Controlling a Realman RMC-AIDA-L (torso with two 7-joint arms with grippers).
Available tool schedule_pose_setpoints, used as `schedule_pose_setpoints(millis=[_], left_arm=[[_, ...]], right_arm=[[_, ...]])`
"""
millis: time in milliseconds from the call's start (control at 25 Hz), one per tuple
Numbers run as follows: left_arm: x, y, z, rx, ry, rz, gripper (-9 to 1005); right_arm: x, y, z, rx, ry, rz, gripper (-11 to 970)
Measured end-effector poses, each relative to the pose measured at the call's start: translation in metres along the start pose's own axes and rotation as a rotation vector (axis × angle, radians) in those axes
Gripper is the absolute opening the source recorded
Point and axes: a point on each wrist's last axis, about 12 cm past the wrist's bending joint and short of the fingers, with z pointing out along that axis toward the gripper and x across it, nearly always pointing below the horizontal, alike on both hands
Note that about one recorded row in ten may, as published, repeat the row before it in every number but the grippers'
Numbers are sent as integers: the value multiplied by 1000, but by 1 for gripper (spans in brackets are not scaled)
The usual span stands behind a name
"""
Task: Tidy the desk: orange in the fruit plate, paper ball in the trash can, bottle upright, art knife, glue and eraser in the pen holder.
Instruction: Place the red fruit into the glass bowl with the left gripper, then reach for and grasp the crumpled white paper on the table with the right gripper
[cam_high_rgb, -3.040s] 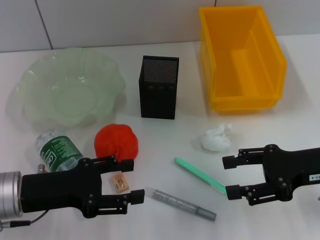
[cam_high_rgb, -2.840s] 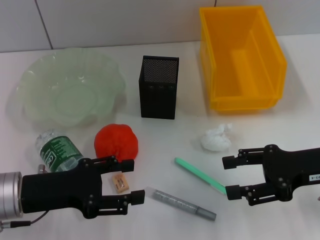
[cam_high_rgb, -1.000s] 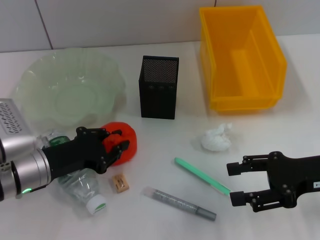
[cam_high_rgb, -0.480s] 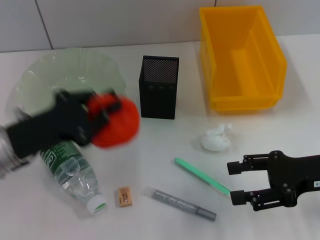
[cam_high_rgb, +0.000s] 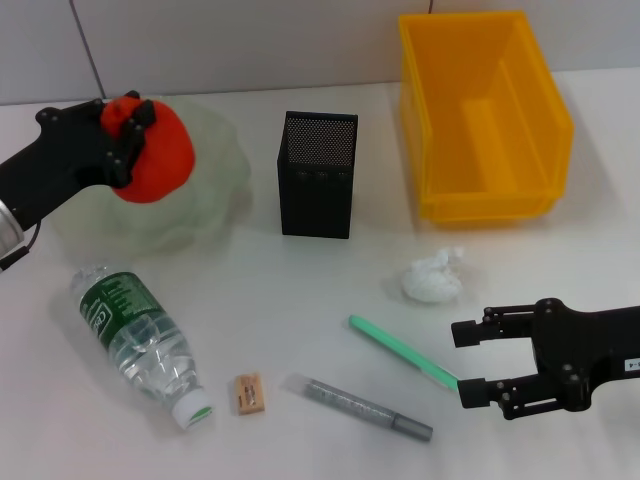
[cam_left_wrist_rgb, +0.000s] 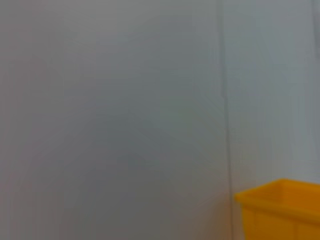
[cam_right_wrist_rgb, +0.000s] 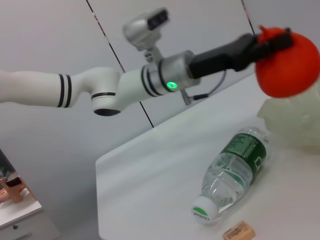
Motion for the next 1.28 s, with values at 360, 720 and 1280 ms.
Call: schedule_pose_setpoints(millis=[360,720,1280], left_arm=[[4,5,7,-56,22,-31,149],[1,1,-6,-14,-13,-86,543],[31,-79,-49,446,62,-68,869]], right_arm=[[-1,-1,0,4,-10,-3,768],[-17,-2,-12,28,-55,5,768],[-167,3,-47,318,289,152,767]])
